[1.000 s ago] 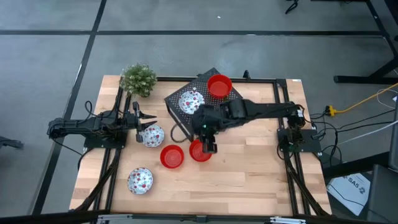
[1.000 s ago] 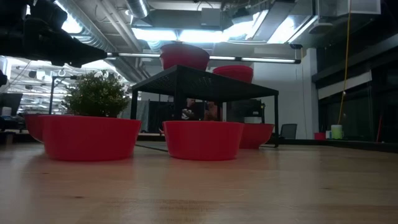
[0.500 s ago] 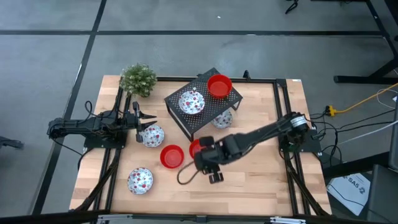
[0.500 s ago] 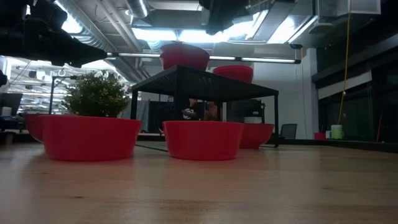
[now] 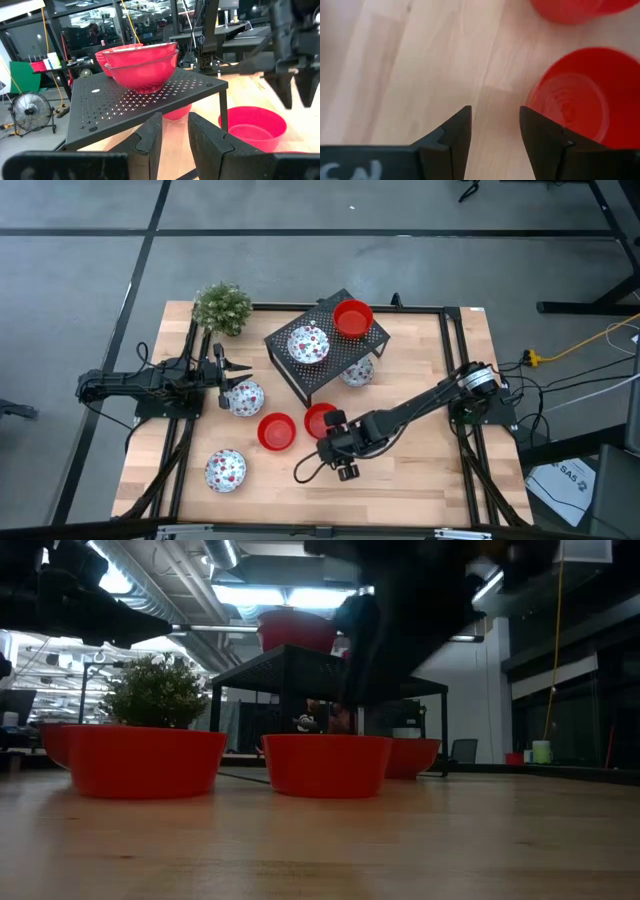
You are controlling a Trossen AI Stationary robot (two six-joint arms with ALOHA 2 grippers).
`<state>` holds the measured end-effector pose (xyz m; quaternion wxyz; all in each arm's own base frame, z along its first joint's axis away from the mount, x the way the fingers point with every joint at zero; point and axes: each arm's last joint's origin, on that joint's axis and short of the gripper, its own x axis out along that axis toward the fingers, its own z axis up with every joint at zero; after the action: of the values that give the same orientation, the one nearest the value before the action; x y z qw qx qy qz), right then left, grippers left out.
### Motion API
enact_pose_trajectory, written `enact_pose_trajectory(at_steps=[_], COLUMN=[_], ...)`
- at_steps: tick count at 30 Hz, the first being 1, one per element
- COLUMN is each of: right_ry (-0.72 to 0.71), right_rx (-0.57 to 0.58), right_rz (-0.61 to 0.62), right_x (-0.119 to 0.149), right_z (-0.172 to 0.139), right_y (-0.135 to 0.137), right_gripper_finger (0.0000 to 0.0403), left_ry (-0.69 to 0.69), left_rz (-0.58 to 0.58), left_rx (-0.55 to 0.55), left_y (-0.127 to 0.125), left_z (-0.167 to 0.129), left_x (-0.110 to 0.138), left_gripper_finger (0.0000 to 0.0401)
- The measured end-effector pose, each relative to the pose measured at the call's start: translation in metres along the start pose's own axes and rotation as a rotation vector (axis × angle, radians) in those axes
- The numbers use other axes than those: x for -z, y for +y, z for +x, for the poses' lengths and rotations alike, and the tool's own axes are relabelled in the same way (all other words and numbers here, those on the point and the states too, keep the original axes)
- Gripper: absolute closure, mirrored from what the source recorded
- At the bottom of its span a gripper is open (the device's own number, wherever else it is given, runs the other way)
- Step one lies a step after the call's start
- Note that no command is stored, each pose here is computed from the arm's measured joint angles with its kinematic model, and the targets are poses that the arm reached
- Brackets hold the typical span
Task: Pick & Place Mini bowls
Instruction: Stack the red bowl on the red bowl on the shelf
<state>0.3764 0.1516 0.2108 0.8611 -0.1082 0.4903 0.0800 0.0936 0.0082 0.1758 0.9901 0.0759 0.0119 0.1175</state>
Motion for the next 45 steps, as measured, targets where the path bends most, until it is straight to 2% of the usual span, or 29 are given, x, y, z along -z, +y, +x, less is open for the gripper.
enact_pose_trajectory(at_steps=[9,13,18,27,33,38,42,45], right_ry=[0.034,0.001,-0.059,-0.105,-0.074,-0.01,0.001,-0.008], right_rx=[0.061,0.047,0.027,0.102,0.116,0.057,0.06,0.057], right_rz=[0.047,0.05,-0.009,-0.013,0.034,0.126,0.127,0.128], right_x=[0.019,0.011,-0.005,-0.016,-0.002,0.015,0.018,0.018], right_z=[0.016,0.012,0.001,-0.004,0.01,0.022,0.024,0.024], right_y=[-0.006,-0.005,-0.002,-0.012,-0.025,-0.033,-0.033,-0.033], right_gripper_finger=[0.0238,0.0238,0.0238,0.0238,0.0238,0.0238,0.0239,0.0255], left_ry=[0.0,0.0,0.0,0.0,0.0,-0.001,0.0,0.0], left_rz=[0.0,0.0,0.0,0.0,0.0,0.0,0.0,0.0], left_rx=[0.0,0.0,0.0,0.0,0.0,0.0,0.0,0.0], left_y=[0.0,0.0,0.0,0.0,0.0,0.0,0.0,0.0], left_z=[0.0,0.0,0.0,0.0,0.0,0.0,0.0,0.0], left_x=[0.0,0.0,0.0,0.0,0.0,0.0,0.0,0.0], left_gripper_finger=[0.0313,0.0313,0.0313,0.0313,0.0313,0.0313,0.0313,0.0313])
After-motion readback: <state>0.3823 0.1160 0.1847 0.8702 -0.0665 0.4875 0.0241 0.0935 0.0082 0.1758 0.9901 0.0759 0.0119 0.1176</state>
